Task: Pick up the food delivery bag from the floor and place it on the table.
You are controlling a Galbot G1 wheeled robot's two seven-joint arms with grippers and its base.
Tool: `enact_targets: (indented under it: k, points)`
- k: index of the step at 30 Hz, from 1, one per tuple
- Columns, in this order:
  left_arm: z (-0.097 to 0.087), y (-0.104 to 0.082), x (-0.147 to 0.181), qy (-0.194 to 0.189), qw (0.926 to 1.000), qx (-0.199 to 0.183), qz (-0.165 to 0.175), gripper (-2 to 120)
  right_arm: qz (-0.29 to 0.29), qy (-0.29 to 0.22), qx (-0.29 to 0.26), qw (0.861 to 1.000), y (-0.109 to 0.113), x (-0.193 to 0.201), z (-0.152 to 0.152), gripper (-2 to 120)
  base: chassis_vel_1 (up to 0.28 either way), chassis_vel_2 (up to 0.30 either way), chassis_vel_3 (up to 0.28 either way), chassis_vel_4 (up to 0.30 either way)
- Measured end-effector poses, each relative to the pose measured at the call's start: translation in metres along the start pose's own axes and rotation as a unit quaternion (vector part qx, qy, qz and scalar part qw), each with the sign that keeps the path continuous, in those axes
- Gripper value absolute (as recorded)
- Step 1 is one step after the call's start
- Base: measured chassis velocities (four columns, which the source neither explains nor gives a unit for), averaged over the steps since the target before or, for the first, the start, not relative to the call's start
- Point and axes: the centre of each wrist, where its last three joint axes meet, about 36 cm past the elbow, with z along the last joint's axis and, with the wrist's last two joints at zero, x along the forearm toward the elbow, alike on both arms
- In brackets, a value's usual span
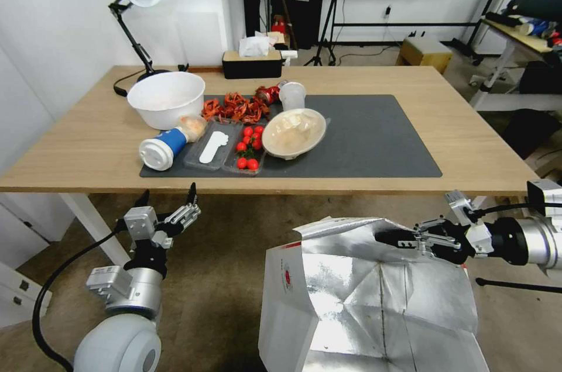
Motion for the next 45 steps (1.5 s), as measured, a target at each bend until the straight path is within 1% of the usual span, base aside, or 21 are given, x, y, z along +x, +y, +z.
enact_targets:
  k: [24,26,28,38,45]
  points:
    - [-0.0019,0.001,0.0003,-0.001,1.0,-0.001,0.0,100,0.0,-0.002,0.0,1.0,0.0001,-0.0002,0.0016,0,0.0,0.0,0.0,0.0]
    - [-0.0019,0.0011,0.0004,-0.001,1.0,-0.001,-0.001,100,0.0,-0.002,0.0,1.0,0.0002,-0.0003,0.0017,0,0.0,0.0,0.0,0.0]
    - [-0.0016,0.0004,0.0005,-0.003,0.9999,0.006,-0.013,100,0.0,-0.002,0.001,1.0,0.0003,-0.0005,0.0019,0,0.0,0.0,0.0,0.0]
    - [-0.0016,0.0008,0.0012,-0.008,0.9999,0.009,-0.012,100,-0.002,-0.002,0.003,1.0,0.0012,-0.0014,0.002,0,0.0,0.0,0.0,0.0]
    - [-0.0026,0.0008,0.0004,-0.011,0.9997,0.009,-0.018,100,-0.002,-0.001,0.003,1.0,0.0015,-0.0014,0.0019,0,0.0,0.0,0.0,0.0]
